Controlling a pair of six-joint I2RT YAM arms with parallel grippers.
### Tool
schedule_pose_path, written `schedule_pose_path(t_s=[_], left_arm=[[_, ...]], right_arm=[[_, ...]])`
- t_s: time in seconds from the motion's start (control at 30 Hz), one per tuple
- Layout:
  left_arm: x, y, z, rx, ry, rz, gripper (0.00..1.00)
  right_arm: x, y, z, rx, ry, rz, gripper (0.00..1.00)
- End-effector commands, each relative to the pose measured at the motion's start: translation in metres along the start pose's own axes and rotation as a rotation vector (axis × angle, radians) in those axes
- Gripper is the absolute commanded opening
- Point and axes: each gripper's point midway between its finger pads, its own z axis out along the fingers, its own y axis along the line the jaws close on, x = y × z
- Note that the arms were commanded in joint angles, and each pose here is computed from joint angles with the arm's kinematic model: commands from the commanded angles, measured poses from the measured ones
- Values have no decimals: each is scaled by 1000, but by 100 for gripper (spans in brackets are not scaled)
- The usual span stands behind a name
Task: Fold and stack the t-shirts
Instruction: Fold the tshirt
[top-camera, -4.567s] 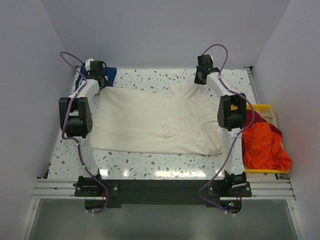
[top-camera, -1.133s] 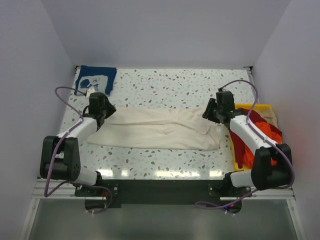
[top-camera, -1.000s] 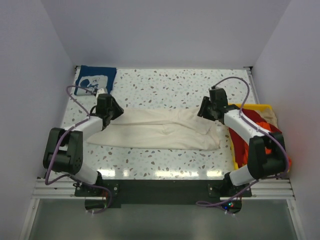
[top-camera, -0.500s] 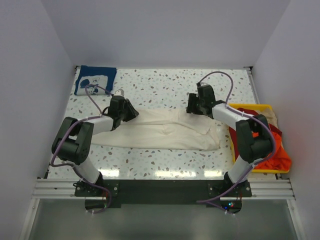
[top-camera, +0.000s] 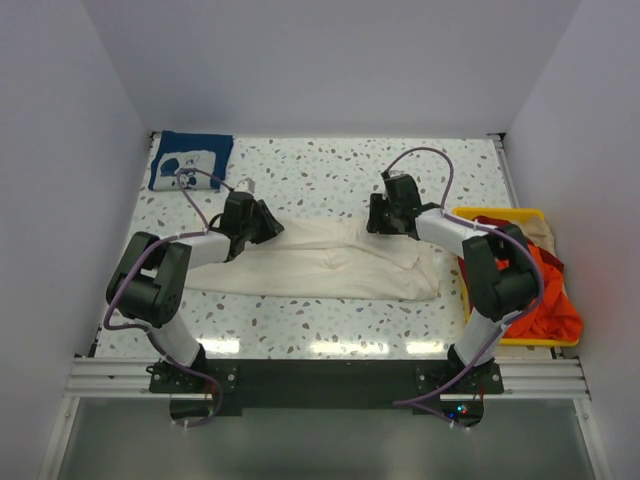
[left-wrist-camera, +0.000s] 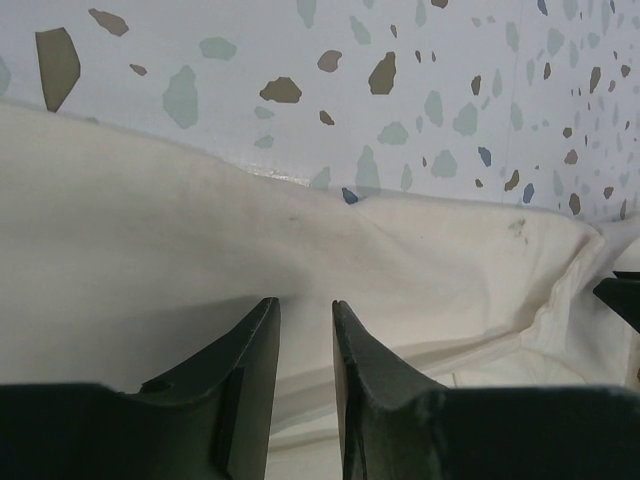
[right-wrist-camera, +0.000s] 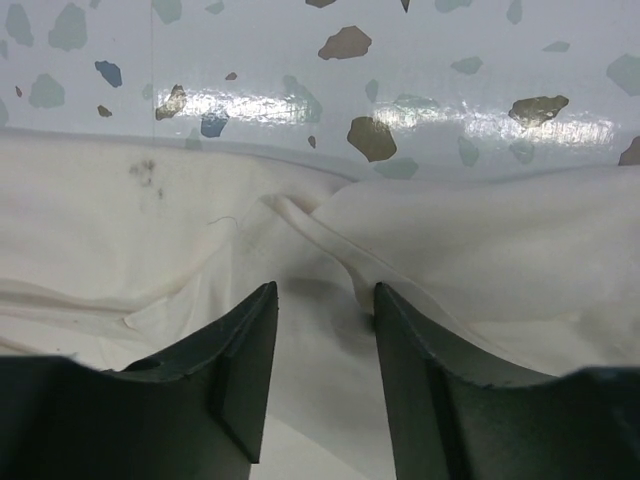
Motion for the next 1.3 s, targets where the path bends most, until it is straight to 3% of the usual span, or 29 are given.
schedule_pose_path(t_s=[0.0,0.13,0.3,0.87,1.27], left_arm=[[-17,-20,3,65,-53,30,32],[-14,-20,4,71,-46,30,32],[-9,-23,4,81,-36,32,32],[3,-41,-1,144,-4,79,32],[15,-47,-1,180,24,122,32]], right_arm=[[-18,8,-5,-29,-66,-12,45],[-15,10,-10,-38,-59,-4,21],[-11,9,-17,-36,-53,10,1],[28,32,-84,-145,-48,8,0],[86,37,-91,-151,6,-41,0]])
